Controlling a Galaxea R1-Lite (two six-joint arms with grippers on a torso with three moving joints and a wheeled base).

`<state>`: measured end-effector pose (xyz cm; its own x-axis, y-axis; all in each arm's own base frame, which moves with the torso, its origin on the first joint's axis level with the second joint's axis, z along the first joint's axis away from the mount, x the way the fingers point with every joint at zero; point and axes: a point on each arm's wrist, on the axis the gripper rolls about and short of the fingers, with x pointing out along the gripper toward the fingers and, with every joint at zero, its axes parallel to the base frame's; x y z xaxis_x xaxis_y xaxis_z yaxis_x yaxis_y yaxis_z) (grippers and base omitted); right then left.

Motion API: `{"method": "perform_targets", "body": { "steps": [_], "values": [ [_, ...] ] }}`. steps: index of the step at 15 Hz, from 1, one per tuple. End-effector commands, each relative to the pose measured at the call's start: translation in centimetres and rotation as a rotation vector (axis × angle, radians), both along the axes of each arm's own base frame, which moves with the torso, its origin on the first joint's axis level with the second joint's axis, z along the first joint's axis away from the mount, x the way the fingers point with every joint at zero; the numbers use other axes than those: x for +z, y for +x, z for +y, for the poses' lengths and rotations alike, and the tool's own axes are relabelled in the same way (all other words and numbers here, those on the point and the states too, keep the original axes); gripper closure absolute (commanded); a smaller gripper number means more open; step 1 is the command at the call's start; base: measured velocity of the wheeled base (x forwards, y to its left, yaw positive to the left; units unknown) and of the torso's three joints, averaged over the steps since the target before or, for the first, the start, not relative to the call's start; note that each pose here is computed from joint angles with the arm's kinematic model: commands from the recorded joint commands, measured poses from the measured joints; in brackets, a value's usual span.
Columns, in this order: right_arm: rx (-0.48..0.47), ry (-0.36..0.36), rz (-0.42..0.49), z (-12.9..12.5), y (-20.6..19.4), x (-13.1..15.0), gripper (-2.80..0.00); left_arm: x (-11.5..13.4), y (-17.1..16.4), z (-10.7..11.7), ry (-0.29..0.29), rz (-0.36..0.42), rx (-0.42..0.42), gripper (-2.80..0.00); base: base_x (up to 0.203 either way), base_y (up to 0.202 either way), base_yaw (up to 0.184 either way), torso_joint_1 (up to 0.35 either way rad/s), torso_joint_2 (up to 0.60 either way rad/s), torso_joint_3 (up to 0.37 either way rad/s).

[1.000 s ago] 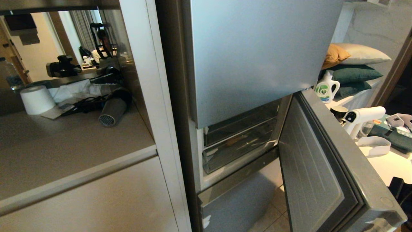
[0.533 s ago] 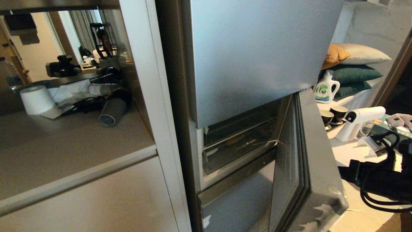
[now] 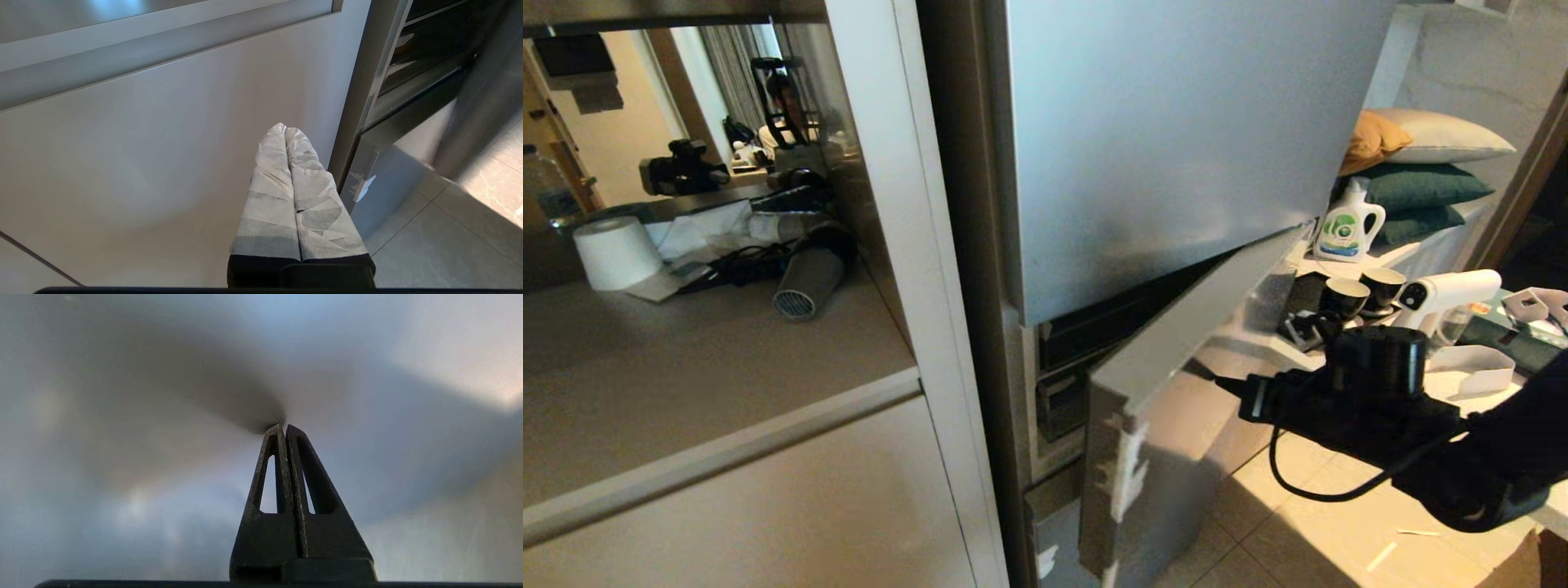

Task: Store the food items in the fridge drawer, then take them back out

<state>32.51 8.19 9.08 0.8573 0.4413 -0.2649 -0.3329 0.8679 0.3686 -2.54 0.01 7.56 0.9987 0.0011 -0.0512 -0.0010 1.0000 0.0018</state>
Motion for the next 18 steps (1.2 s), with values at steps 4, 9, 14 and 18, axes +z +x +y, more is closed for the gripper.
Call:
{"method": "perform_targets", "body": {
  "steps": [4,9,14,18],
  "values": [
    [-0.012,0.025,-0.134,3.3,3.9,-2.0,0.00,0.0,0.0,0.0,0.000,0.001,0.000,0.00,0.000,0.000,0.000,0.000,0.00,0.000],
    [-0.057,0.013,-0.149,2.6,0.8,0.3,0.00,0.0,0.0,0.0,0.000,0.001,0.000,0.00,0.000,0.000,0.000,0.000,0.00,0.000],
    [-0.100,0.009,-0.198,-0.7,-8.6,4.7,0.00,0.0,0.0,0.0,0.000,0.001,0.000,0.00,0.000,0.000,0.000,0.000,0.00,0.000],
    [-0.171,-0.029,-0.289,-3.8,-17.8,6.1,0.00,0.0,0.0,0.0,0.001,0.001,0.000,0.00,0.000,0.000,0.000,0.000,0.00,0.000]
  ]
}}
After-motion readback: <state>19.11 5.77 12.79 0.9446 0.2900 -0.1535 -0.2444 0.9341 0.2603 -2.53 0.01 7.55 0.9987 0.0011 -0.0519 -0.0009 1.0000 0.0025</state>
